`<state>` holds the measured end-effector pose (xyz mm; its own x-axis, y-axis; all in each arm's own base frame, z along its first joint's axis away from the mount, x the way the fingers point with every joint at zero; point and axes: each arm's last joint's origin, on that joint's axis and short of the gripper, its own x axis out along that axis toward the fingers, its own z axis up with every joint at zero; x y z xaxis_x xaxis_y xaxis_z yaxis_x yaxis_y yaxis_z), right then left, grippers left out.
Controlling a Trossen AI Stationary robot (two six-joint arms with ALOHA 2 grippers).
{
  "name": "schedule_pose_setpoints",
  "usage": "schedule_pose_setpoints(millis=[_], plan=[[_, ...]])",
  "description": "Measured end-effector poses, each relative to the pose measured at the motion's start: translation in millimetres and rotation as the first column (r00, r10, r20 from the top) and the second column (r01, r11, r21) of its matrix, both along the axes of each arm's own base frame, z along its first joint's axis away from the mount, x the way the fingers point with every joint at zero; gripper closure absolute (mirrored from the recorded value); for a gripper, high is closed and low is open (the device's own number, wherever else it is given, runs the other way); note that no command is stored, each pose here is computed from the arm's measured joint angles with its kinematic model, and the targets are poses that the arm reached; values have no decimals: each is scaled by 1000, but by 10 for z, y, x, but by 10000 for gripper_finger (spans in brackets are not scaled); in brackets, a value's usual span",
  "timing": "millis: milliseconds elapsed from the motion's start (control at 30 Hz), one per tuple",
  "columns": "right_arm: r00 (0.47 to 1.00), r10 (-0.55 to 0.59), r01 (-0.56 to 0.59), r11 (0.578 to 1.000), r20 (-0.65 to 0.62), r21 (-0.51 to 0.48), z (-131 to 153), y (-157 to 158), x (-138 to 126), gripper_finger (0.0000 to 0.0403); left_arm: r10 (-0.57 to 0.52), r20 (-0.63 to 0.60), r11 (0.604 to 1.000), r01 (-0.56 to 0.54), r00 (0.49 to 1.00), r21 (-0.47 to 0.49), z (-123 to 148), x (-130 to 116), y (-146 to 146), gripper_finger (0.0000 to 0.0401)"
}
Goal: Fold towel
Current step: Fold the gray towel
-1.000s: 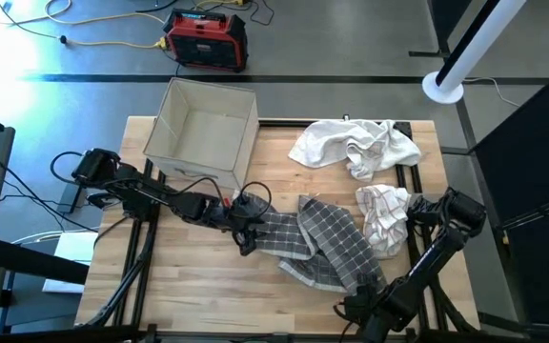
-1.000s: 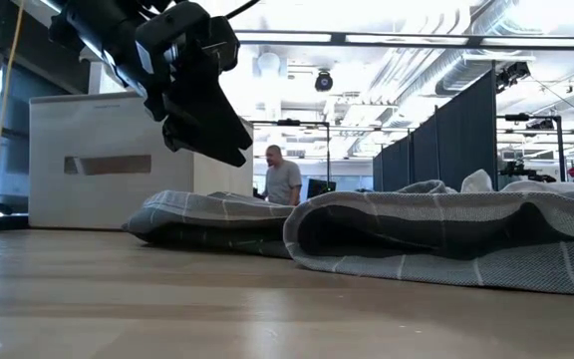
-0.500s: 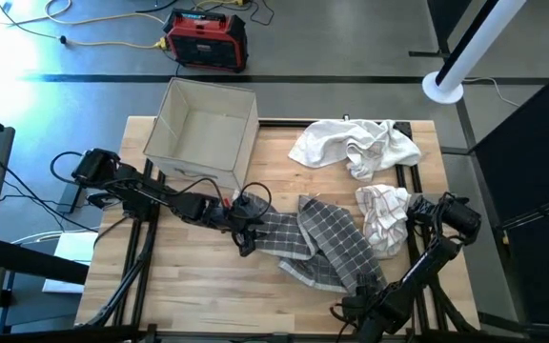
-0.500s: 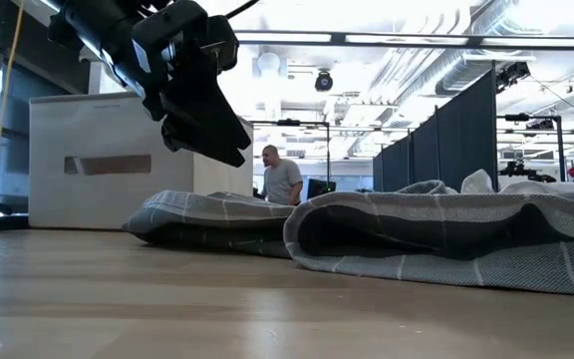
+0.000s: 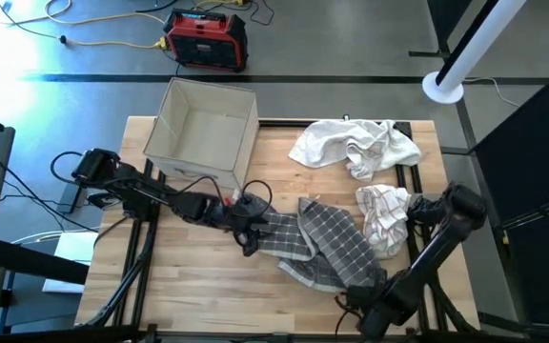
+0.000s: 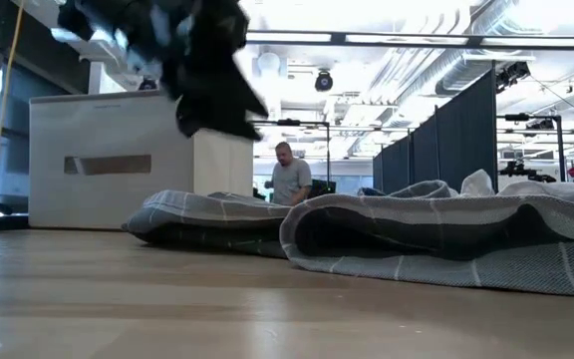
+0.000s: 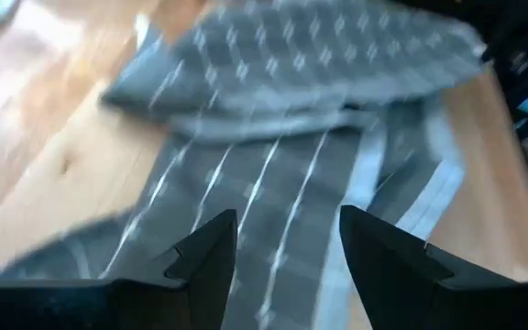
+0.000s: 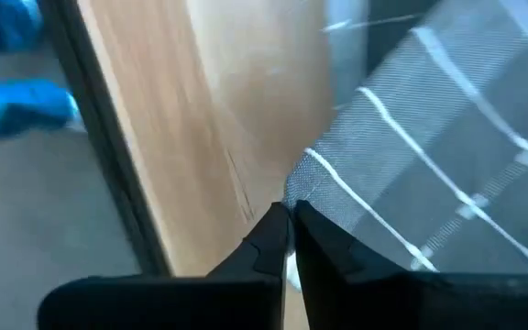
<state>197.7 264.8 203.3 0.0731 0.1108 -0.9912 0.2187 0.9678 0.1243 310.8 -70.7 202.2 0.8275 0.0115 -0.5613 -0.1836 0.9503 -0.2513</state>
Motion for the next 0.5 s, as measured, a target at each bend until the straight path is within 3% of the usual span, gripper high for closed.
schedule_pose_setpoints(millis=[133,233,367,500], plan=[[998,-20,13,995,67,102,348,-96,-79,401,-55,125,996,45,991,83,310,161,-36,215],[996,-37,27,992,81,123,460,-156,-119,402,-134,255,989,113,958,97,470,332,-14,216],[996,-56,48,994,76,101,489,-216,-129,402,-242,229,964,206,943,169,357,633,-11,228],[996,-70,65,995,60,79,463,-237,-116,402,-244,178,927,175,953,332,160,985,-69,235]])
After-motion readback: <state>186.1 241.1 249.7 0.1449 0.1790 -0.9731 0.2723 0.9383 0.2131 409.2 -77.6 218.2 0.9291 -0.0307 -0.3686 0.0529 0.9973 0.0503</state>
